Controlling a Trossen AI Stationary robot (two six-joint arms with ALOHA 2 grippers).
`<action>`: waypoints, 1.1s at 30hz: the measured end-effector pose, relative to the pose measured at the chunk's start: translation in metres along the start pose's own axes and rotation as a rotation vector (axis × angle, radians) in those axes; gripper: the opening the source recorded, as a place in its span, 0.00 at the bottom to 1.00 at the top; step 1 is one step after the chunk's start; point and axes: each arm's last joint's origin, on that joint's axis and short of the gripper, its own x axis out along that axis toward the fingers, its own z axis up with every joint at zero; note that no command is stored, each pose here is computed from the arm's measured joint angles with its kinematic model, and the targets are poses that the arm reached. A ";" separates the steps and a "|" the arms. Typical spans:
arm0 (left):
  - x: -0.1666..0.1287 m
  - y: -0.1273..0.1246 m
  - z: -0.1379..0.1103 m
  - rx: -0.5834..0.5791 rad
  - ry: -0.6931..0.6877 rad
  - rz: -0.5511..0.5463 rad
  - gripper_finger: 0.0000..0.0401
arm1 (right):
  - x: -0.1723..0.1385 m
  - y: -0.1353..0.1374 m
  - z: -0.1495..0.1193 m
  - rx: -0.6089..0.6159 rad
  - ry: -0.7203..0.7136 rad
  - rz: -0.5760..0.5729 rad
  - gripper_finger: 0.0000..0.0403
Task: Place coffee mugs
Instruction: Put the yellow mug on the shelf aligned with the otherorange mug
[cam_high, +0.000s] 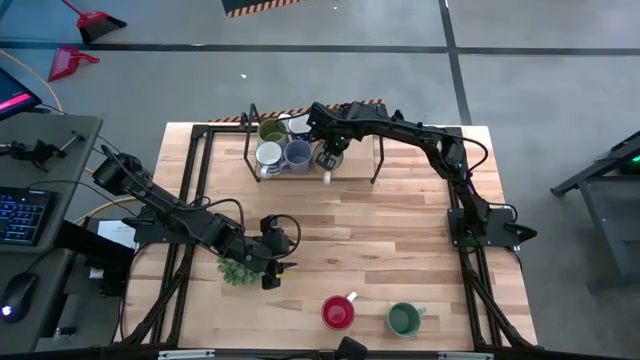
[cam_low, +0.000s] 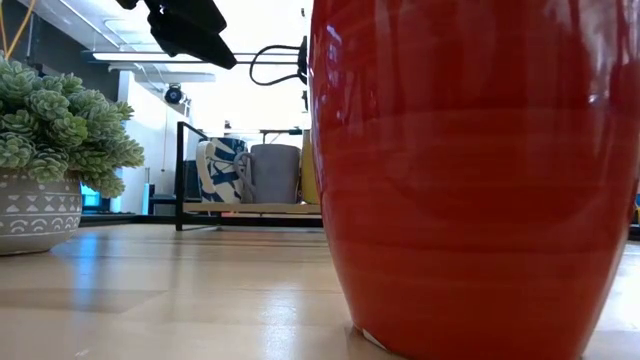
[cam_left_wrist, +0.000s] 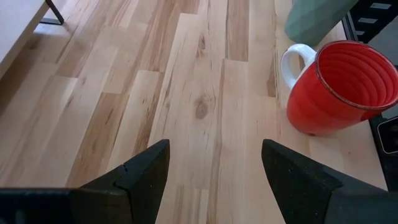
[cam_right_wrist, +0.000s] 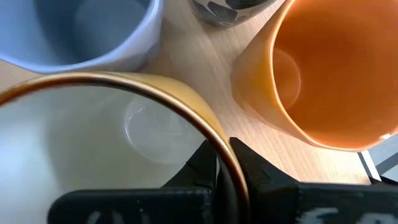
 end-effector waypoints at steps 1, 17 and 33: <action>0.000 0.000 0.000 0.000 0.000 0.000 0.61 | 0.000 0.000 0.000 0.000 0.001 0.000 0.02; 0.000 0.000 0.000 0.000 0.000 0.000 0.61 | 0.000 0.000 -0.001 -0.005 0.004 -0.019 0.07; 0.000 0.000 0.000 0.000 0.000 -0.001 0.61 | 0.000 -0.001 0.000 -0.003 -0.004 -0.046 0.24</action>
